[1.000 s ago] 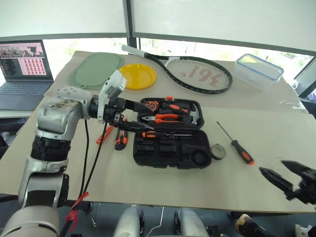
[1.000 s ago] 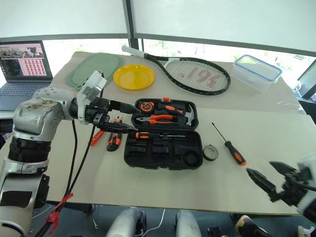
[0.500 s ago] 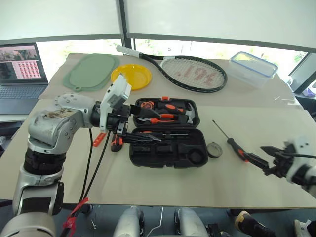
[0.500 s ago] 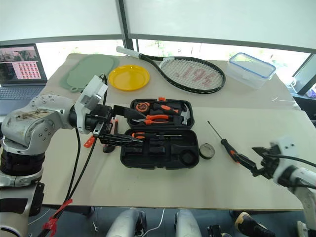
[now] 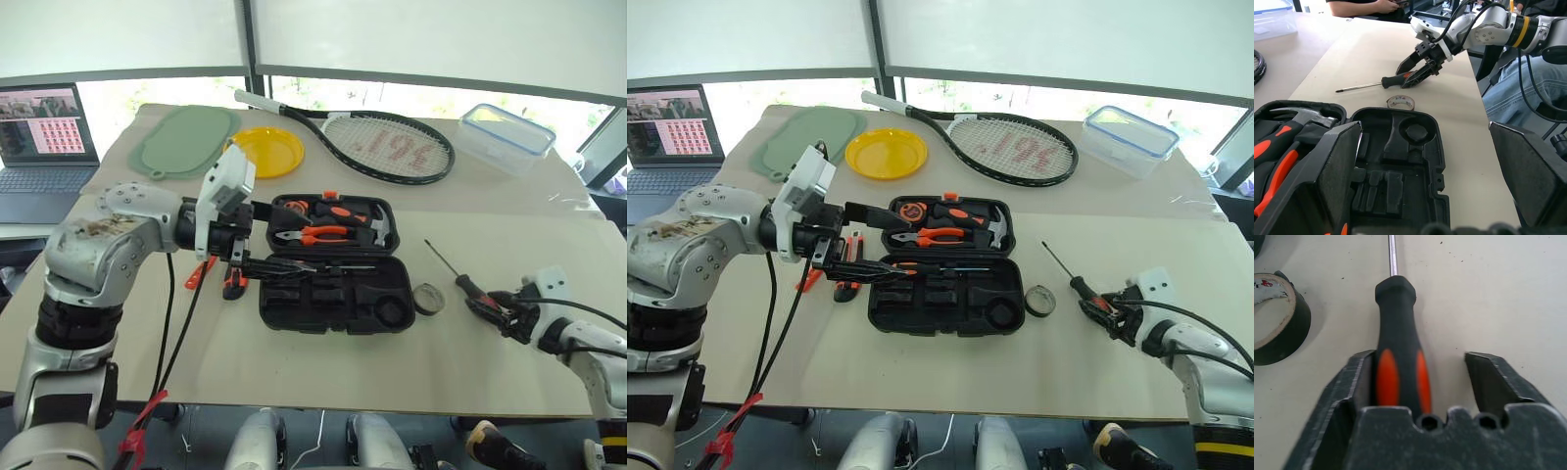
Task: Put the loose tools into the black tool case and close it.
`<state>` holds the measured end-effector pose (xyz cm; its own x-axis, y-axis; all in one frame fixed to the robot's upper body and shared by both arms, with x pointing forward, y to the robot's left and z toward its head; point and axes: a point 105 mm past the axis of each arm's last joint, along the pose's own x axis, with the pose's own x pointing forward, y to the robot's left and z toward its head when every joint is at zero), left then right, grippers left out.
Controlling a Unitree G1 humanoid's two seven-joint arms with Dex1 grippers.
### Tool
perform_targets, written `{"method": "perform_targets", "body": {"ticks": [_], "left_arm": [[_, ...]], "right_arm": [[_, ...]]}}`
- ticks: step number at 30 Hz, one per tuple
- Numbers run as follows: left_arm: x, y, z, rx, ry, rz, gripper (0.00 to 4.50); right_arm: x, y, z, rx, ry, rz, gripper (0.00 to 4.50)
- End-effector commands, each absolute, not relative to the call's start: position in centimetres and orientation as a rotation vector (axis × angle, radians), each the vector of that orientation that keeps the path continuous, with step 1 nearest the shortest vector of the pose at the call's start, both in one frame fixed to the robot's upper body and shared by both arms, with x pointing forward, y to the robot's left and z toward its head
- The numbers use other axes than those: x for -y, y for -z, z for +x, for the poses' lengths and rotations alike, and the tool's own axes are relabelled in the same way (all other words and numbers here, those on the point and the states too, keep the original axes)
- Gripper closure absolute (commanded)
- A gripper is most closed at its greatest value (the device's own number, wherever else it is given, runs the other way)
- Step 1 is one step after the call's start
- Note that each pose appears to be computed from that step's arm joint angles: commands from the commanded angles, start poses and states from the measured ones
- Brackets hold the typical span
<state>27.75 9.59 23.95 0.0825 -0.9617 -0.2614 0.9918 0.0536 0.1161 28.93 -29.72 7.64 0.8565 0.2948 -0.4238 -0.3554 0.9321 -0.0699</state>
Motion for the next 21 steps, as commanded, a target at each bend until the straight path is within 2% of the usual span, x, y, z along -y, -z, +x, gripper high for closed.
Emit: {"method": "perform_targets", "body": {"ticks": [1, 2, 5, 7, 10, 15, 18, 21], "left_arm": [[-9.8, -24.7, 27.5, -0.093, 1.488, 0.329, 0.0], [-9.9, -24.7, 27.4, -0.096, 1.491, 0.327, 0.0], [-10.6, -24.7, 27.4, -0.107, 1.464, 0.335, 0.0], [-11.9, -24.3, 27.3, -0.142, 1.428, 0.345, 0.0], [-13.0, -23.7, 26.5, -0.193, 1.418, 0.346, 0.0], [-14.1, -21.8, 24.8, -0.267, 1.419, 0.347, 0.0], [-13.9, -21.4, 24.6, -0.261, 1.403, 0.376, 0.0], [-13.7, -21.7, 24.4, -0.253, 1.402, 0.376, 0.0]], "right_arm": [[29.5, -8.4, 28.4, -0.379, -0.363, -0.166, 3.12], [29.4, -9.6, 28.6, -0.332, -0.372, -0.184, 3.38], [28.3, -14.0, 29.6, -0.178, -0.455, -0.223, 3.42], [25.5, -17.1, 30.5, -0.104, -0.641, -0.255, 3.42], [22.7, -19.5, 31.1, -0.058, -0.829, -0.305, 3.42], [17.7, -20.5, 31.9, -0.094, -1.136, -0.418, 3.42], [14.8, -18.7, 32.1, -0.166, -1.324, -0.547, 3.42], [14.0, -16.9, 32.8, -0.213, -1.378, -0.65, 3.42]]}}
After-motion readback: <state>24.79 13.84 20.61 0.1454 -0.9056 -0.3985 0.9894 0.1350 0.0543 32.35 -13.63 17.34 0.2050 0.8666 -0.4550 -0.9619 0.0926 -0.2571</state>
